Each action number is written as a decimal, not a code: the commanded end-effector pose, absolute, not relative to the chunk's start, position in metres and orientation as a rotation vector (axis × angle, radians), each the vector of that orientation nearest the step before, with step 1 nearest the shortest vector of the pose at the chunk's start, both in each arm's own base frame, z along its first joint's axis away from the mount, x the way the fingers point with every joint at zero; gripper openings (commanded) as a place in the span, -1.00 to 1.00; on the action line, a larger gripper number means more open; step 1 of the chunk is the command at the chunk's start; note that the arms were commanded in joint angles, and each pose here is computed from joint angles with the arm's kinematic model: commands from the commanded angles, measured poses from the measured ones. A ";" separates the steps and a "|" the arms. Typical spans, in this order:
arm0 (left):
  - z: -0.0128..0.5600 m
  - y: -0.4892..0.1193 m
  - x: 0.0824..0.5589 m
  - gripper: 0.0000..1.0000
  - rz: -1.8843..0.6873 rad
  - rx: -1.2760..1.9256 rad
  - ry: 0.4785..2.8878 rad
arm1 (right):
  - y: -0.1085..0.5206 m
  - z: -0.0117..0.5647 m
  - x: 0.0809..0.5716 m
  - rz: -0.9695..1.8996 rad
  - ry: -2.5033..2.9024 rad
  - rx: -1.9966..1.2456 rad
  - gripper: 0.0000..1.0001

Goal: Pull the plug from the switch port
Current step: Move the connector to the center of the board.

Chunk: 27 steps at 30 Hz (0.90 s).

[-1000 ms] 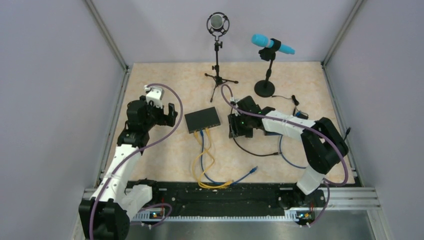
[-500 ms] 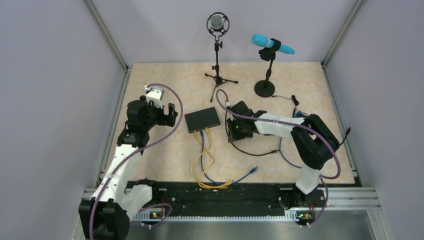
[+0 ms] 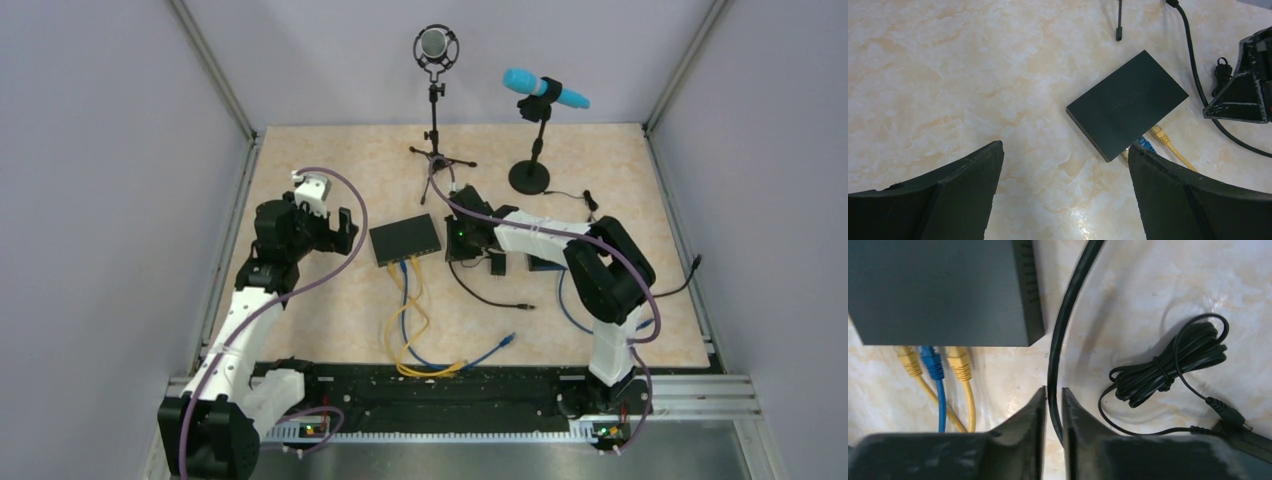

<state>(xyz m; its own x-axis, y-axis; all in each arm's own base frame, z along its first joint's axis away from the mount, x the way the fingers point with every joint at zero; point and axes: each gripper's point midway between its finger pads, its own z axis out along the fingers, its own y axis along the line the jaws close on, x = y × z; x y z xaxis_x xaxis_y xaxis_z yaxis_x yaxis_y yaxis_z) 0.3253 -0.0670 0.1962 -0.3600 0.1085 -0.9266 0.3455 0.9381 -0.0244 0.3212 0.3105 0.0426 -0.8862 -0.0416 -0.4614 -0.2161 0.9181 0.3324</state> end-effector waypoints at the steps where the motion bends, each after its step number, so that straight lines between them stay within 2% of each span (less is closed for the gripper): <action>1: 0.205 -0.079 0.328 0.97 -0.319 0.391 1.889 | 0.308 0.050 0.327 0.506 2.609 -0.129 -0.50; 2: 0.203 -0.083 0.328 0.97 -0.336 0.409 1.886 | 0.307 0.056 0.326 0.516 2.593 -0.134 -0.36; 4: 0.200 -0.091 0.329 0.97 -0.365 0.460 1.873 | 0.307 0.073 0.327 0.544 2.548 -0.135 -0.20; 6: 0.192 -0.103 0.328 0.97 -0.378 0.550 1.860 | 0.308 0.089 0.326 0.586 2.507 -0.129 -0.15; 11: 0.171 -0.129 0.330 0.97 -0.377 0.754 1.864 | 0.327 0.115 0.315 0.826 2.415 -0.083 -0.13; 17: 0.139 -0.139 0.337 0.97 -0.362 0.987 1.950 | 0.359 0.117 0.296 1.185 2.379 0.022 -0.13; 27: 0.098 -0.147 0.346 0.97 -0.357 1.138 2.016 | 0.381 0.086 0.295 1.318 2.437 0.095 -0.16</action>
<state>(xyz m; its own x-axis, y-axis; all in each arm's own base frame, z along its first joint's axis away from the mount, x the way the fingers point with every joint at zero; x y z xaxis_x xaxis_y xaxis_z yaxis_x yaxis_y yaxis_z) 0.3401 -0.1390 0.0975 -0.3553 0.5559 -0.7515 0.7804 0.6189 0.0889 0.2885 0.3629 0.0753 -0.9273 0.2082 -0.3110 -0.1108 0.6410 0.7595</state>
